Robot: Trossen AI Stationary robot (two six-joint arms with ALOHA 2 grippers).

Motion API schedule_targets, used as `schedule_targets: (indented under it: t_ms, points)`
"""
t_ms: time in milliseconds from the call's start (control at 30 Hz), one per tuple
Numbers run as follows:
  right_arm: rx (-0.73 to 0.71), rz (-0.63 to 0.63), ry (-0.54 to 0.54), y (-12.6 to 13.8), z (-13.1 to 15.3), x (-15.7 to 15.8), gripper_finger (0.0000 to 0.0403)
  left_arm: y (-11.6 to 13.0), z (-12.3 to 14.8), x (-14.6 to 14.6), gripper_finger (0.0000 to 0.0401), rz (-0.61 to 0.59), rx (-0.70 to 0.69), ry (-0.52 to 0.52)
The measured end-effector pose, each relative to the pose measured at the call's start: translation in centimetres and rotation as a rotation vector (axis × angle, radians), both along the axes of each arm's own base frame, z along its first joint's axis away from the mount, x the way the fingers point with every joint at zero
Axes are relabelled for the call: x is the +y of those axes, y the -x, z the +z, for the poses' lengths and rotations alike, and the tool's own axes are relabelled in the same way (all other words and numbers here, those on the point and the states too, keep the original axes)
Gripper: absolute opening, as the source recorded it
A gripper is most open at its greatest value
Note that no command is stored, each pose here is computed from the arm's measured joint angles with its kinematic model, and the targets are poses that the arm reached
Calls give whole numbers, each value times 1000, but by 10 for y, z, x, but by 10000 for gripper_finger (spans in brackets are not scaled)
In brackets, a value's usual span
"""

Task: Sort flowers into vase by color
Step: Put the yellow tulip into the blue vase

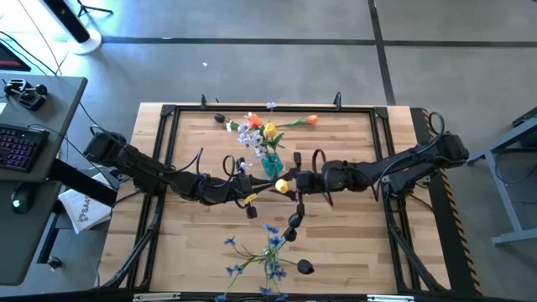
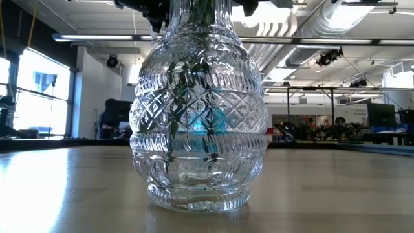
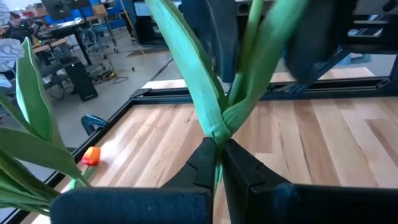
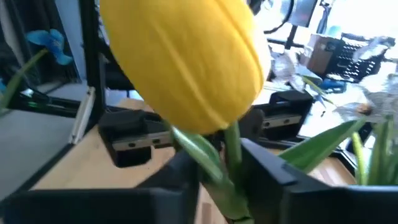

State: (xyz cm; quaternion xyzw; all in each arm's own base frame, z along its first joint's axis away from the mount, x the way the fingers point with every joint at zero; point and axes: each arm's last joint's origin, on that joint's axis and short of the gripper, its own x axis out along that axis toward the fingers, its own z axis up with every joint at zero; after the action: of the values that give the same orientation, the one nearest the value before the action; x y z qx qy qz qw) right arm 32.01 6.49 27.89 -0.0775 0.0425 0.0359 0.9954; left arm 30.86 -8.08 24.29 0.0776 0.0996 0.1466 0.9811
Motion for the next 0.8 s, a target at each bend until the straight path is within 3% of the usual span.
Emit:
schedule_targets:
  t_ms: [133, 200, 433, 633, 800]
  points:
    - [42, -37, 15, 0, 3, -1, 24, 0, 0, 0, 4, 0, -1, 2]
    - [65, -58, 23, 0, 4, -1, 9, 0, -1, 0, 12, 2, 6, 2]
    - [223, -162, 68, 4, 16, 0, 5, 13, 1, -1, 79, 89, 89, -42]
    - [380, -256, 73, 13, 60, -5, 4, 36, 5, -10, 109, 226, 125, -40]
    - [372, -277, 103, 18, 98, -9, 3, 45, 2, -18, 111, 230, 148, -9]
